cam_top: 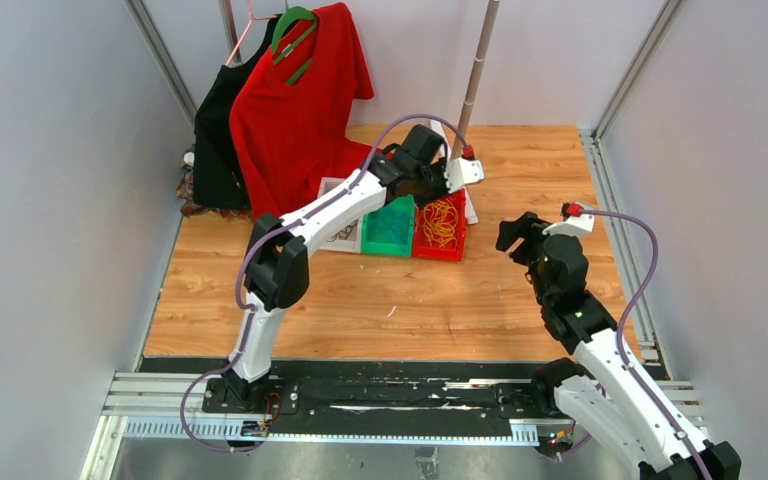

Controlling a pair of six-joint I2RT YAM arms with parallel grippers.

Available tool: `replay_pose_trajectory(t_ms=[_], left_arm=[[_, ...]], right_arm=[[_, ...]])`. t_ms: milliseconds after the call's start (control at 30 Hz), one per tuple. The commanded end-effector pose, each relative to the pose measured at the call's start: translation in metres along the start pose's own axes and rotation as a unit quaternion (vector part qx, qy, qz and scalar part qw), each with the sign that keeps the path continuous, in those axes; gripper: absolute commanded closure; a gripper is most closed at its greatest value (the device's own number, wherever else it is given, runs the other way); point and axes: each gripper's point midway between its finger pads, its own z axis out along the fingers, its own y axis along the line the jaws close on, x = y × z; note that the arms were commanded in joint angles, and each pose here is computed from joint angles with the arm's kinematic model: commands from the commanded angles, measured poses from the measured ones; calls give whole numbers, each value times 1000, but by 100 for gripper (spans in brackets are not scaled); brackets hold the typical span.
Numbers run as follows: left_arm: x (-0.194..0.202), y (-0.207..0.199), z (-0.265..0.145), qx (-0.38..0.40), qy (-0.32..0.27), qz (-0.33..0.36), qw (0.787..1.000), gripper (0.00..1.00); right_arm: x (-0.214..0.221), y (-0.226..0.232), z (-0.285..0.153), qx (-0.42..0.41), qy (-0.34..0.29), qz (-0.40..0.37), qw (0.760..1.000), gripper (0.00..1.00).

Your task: Untangle the cables

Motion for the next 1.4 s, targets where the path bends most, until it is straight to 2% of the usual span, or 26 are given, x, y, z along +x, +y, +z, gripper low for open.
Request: replay_pose_trajectory(t_ms=[0, 233, 300, 333, 400, 433, 533, 600, 633, 800, 933, 1067, 1300, 1367], left_arm=[[0, -13, 22, 14, -13, -4, 1000, 100], [10, -29, 42, 40, -9, -26, 999, 100], [12, -32, 41, 49, -3, -33, 998, 96], [11, -33, 38, 55, 1, -34, 998, 89], [2, -32, 24, 63, 5, -33, 997, 58], [0, -33, 13, 72, 13, -32, 997, 48], [-13, -27, -19, 66, 12, -37, 997, 25], [-22, -27, -42, 69, 1, -44, 997, 4], [-26, -27, -54, 70, -5, -49, 996, 0], [-36, -24, -111, 55, -13, -78, 995, 2], [-24, -12, -161, 17, -10, -121, 992, 2], [14, 1, -207, -26, 11, -182, 983, 2], [85, 19, -306, -156, 44, -213, 964, 2], [115, 21, -327, -200, 46, -235, 950, 2]], right_arm=[[-3, -4, 2, 3, 4, 20, 1000, 31], [-7, -5, 2, 4, 4, 18, 1000, 31], [-9, -5, 2, 6, 3, 16, 1000, 31], [-10, -5, 1, 6, 3, 13, 1000, 31], [-14, -5, 0, 7, 1, 8, 1000, 30], [-16, -4, 0, 7, 0, 6, 1000, 29], [-24, -1, 0, 6, -2, -6, 1000, 26], [-29, 0, 0, 6, -2, -13, 1000, 26], [-30, 1, 0, 7, 0, -17, 1000, 25], [-38, -2, 0, 24, 3, -33, 999, 25], [-42, -12, -1, 52, -5, -36, 998, 24], [-47, -28, -1, 96, -25, -44, 994, 24], [-46, -72, -6, 195, -51, -101, 974, 24], [-42, -85, -7, 224, -58, -111, 967, 24]])
